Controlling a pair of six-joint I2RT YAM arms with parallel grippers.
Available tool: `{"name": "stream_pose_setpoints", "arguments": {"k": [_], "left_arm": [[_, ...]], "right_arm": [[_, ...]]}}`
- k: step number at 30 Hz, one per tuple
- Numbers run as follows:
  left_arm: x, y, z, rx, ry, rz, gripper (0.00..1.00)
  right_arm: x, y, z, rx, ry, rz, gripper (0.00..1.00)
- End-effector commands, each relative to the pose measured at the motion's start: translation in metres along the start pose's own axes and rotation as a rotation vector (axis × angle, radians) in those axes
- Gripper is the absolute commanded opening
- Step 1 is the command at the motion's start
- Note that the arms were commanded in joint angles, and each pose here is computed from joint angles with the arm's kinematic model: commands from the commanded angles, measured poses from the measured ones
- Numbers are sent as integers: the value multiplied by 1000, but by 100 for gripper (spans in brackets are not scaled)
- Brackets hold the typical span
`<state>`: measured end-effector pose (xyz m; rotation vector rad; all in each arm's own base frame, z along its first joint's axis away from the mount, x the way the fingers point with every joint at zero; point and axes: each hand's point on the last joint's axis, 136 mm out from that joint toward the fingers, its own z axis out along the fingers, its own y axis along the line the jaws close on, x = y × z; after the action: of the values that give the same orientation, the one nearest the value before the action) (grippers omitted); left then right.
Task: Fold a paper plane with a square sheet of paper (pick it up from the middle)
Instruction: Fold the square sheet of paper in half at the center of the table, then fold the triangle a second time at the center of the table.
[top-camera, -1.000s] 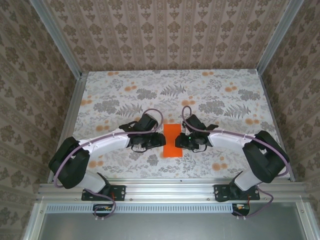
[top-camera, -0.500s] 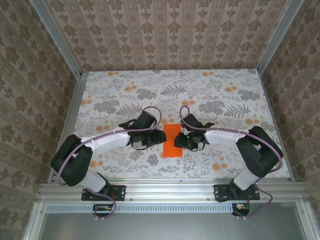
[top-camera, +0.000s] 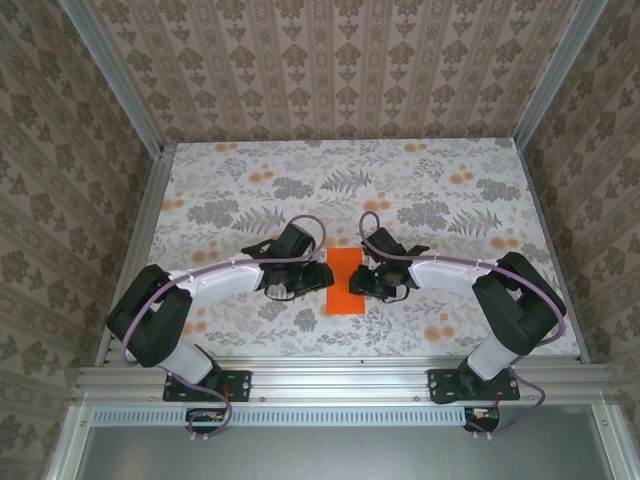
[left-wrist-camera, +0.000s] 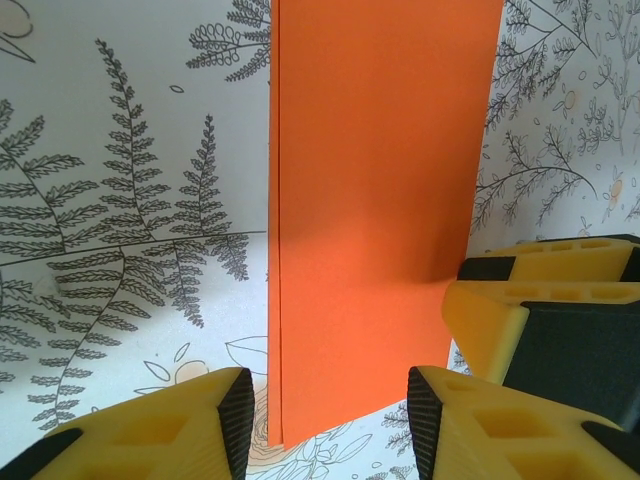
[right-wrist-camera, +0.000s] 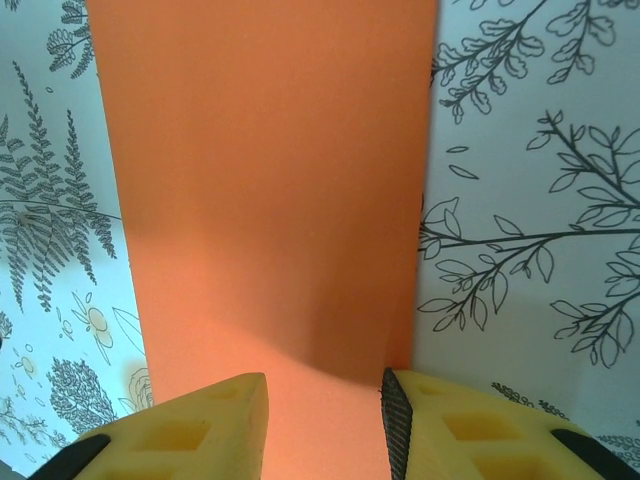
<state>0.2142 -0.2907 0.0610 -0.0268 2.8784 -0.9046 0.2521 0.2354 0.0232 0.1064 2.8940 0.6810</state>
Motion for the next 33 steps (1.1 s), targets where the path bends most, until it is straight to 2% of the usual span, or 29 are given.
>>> {"name": "stream_pose_setpoints", "arguments": {"k": [1, 33], "left_arm": [[7, -1, 5, 5, 28, -5, 47], [32, 6, 27, -29, 100, -55, 35]], "right_arm": [[5, -15, 0, 52, 1, 9, 38], [17, -25, 15, 36, 29, 61, 32]]}}
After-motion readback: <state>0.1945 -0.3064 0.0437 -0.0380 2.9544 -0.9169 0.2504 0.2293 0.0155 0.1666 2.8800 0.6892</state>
